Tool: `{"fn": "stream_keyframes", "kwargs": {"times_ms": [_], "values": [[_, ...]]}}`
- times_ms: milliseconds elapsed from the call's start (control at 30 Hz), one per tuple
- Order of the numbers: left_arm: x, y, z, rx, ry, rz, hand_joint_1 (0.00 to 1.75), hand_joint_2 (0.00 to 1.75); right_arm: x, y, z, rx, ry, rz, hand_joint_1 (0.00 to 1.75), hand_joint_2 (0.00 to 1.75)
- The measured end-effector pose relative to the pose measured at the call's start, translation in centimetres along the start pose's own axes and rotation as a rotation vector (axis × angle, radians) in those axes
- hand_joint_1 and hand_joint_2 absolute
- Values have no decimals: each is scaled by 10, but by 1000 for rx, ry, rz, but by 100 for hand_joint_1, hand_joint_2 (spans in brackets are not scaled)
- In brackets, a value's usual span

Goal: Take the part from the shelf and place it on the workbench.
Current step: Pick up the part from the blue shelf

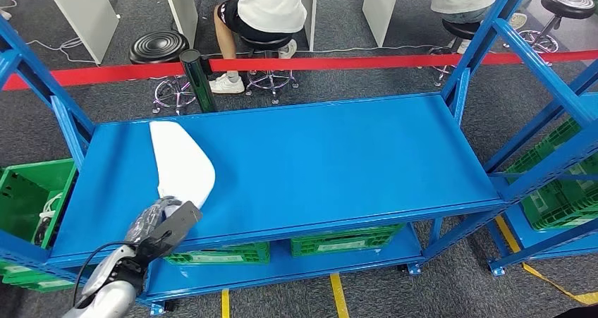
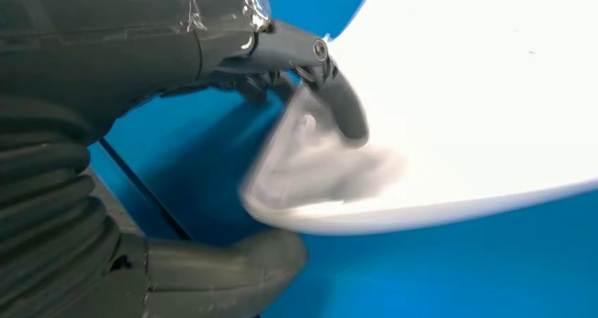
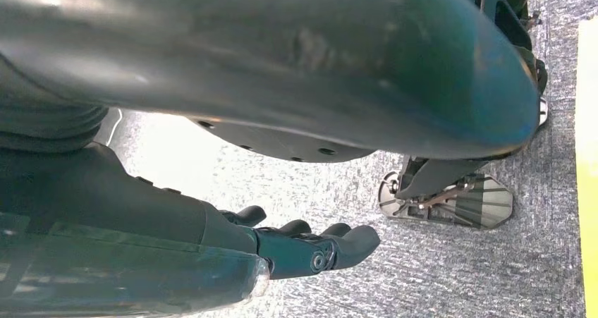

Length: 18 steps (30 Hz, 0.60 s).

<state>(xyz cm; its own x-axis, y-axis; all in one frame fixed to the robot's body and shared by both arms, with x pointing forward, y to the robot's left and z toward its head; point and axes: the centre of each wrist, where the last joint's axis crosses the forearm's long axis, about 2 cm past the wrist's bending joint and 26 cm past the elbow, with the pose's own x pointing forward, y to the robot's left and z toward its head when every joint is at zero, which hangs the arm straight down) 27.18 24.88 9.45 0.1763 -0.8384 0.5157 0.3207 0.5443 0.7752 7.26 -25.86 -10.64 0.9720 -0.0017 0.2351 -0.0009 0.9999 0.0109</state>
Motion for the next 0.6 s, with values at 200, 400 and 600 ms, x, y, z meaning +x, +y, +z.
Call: {"fn": "stream_keyframes", "kwargs": {"times_ms": [200, 400, 600], "values": [[5, -3, -2, 18, -39, 29, 175, 175, 0, 0, 0, -1, 1, 1, 0, 0], [4, -8, -2, 9, -38, 44, 175, 175, -1, 0, 0, -1, 1, 7, 0, 0], [3, -11, -2, 16, -43, 47, 175, 175, -1, 0, 0, -3, 2, 6, 0, 0]]}}
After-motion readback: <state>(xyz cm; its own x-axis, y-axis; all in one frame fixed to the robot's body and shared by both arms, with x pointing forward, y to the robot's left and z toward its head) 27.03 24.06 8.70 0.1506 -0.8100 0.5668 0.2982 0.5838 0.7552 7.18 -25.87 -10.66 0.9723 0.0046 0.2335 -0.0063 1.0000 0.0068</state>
